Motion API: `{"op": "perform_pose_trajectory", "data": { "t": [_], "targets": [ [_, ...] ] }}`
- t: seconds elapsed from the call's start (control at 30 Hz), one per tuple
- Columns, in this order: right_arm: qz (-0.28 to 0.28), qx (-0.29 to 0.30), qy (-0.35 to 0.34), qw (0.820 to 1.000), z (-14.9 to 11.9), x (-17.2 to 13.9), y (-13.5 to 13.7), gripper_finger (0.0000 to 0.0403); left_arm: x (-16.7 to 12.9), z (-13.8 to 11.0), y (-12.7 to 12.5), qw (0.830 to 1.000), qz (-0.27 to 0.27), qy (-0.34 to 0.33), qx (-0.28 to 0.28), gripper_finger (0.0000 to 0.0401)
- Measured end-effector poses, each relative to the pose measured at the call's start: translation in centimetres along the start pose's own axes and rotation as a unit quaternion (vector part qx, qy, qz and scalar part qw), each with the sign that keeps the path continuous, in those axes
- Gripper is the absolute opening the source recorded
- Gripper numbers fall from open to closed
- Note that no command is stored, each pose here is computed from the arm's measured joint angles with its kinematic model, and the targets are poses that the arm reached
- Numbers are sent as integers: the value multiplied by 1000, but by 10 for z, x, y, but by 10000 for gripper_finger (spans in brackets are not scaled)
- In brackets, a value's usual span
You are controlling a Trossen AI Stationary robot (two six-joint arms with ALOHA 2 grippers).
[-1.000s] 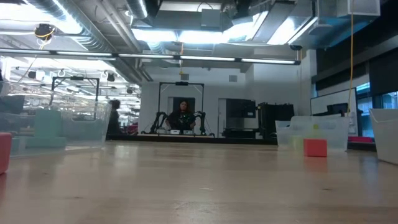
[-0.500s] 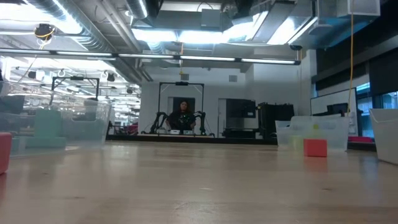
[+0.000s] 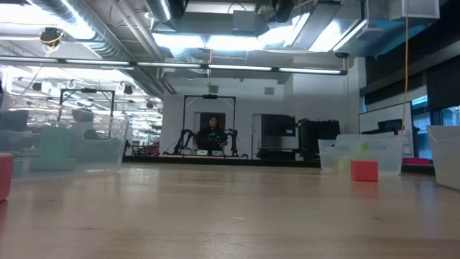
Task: Sort & place blocks by color
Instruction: Put the top left orange block into the gray bin
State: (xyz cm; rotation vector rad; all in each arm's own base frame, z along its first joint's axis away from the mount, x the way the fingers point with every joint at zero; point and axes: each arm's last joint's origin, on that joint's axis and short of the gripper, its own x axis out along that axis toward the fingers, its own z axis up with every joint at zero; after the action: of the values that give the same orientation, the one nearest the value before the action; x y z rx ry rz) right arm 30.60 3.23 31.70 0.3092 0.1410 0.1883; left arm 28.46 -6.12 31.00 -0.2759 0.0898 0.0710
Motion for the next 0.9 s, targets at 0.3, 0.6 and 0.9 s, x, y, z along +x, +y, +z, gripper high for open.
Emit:
{"op": "perform_pose_trajectory", "data": {
  "t": [0.3,0.6,0.9],
  "targets": [
    [4,12,1,1000,0,0,0,130,0,0,0,1000,-1,0,-2,138],
    [-5,15,10,1000,11,-21,-1,130,-11,14,11,1000,-20,-1,-17,200],
    [-36,26,98,994,12,-67,6,130,-71,48,24,999,-20,-22,-11,202]
  ]
}}
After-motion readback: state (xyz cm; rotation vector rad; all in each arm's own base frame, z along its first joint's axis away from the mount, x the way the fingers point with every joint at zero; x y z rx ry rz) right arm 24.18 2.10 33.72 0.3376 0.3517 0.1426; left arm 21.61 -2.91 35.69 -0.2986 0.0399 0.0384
